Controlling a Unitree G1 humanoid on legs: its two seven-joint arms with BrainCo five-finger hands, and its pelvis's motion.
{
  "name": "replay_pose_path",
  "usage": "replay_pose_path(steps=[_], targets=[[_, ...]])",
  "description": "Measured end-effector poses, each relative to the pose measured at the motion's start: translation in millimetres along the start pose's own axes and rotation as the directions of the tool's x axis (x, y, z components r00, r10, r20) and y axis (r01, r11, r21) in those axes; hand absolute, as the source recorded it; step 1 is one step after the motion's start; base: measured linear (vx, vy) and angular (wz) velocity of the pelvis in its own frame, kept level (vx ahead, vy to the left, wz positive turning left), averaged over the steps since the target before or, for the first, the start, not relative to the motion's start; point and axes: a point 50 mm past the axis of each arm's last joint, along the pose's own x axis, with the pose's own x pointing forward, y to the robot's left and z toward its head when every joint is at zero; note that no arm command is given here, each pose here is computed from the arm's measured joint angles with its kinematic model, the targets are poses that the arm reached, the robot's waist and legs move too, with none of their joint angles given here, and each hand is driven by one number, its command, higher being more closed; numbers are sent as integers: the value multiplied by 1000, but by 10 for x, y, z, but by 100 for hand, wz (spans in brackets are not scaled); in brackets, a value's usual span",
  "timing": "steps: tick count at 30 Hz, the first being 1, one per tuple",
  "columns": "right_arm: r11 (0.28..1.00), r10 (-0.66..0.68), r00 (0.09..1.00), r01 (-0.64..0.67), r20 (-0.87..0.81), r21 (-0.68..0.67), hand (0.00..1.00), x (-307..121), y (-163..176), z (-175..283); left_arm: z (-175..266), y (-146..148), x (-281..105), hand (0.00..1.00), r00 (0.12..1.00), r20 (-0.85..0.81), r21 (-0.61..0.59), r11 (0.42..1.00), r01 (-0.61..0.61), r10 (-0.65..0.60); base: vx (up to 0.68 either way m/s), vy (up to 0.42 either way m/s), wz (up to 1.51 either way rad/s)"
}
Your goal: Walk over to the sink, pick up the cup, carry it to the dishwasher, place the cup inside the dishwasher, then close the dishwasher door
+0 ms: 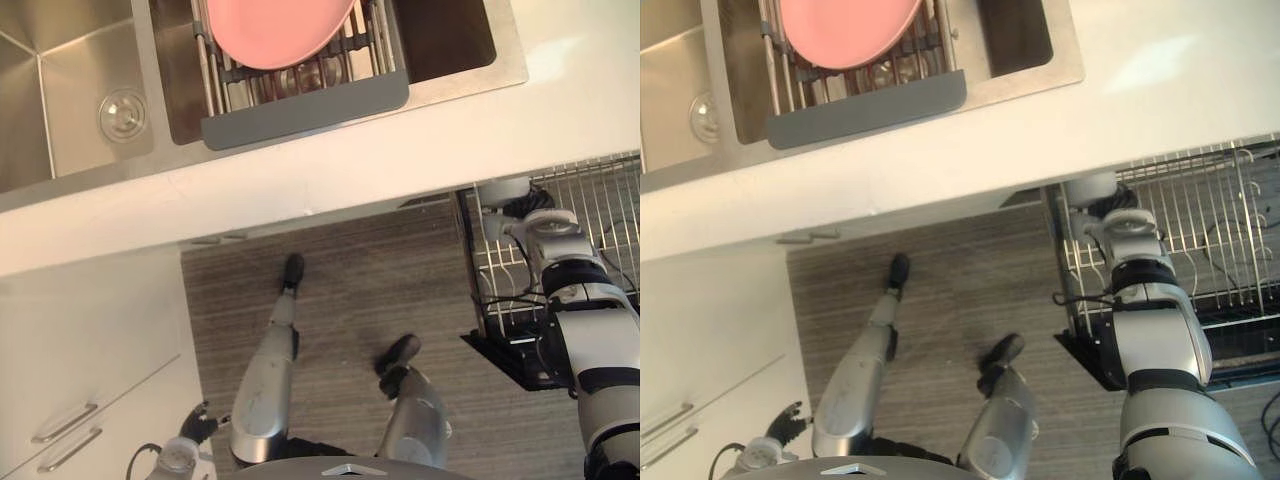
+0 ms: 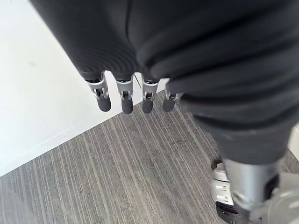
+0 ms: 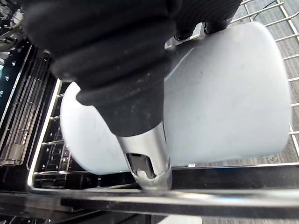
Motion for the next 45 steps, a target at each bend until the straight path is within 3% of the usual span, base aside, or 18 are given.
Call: replay_pose_path(steps=[4, 7, 9, 13, 17, 21, 24, 28, 31, 34, 37, 45], targets=[[998, -31, 999, 31, 9, 61, 0, -1, 29, 12, 11, -34, 1, 0, 1000, 2, -7, 1000, 3, -3, -34, -46, 11], [983, -53, 999, 50, 11, 179, 0, -7, 110, 8, 4, -65, 1, 0, 1000, -15, -11, 1000, 3, -4, -40, -60, 1], [956, -25, 999, 18, 20, 291, 0, -21, 151, -3, -37, -60, 0, 0, 998, -55, 13, 1000, 5, -4, -66, -48, -8], [934, -14, 995, -24, 102, 357, 0, -83, 193, -38, -113, 14, -9, 0, 993, -111, -29, 999, -32, 29, -54, -52, -15], [882, 11, 995, -57, 101, 468, 0, -184, 307, -329, -223, 135, -31, 0, 979, -183, 52, 995, -80, 89, -8, -49, -35], [880, 70, 997, -77, 34, 468, 0, -328, 538, -768, -368, 150, -78, 0, 962, -259, 81, 994, -68, 87, 15, -44, -29], [877, 56, 984, -130, 171, 463, 0, -508, 652, -764, -528, 116, -134, 0, 944, -319, 70, 995, -67, 86, -67, -52, -35], [798, 37, 883, -308, 469, 518, 0, -942, 773, -535, -743, 53, -226, 0, 899, -430, -39, 993, -108, 81, -45, -55, -15], [728, 33, 820, -412, 571, 549, 0, -1122, 835, -421, -869, 42, -288, 0, 875, -479, -137, 977, -161, 77, 5, -21, 2], [620, 33, 765, -520, 643, 587, 0, -1254, 883, -305, -925, 34, -316, 0, 861, -501, -259, 936, -239, 81, 30, -39, 12], [512, 58, 694, -638, 718, 575, 0, -1384, 970, -162, -932, -41, -319, 0, 868, -496, -436, 865, -249, -1, -34, -11, 42], [356, 196, 567, -801, 800, 481, 0, -1552, 1347, 287, -1089, -262, -425, 0, 846, -514, -516, 838, -176, -139, -47, 33, 15]])
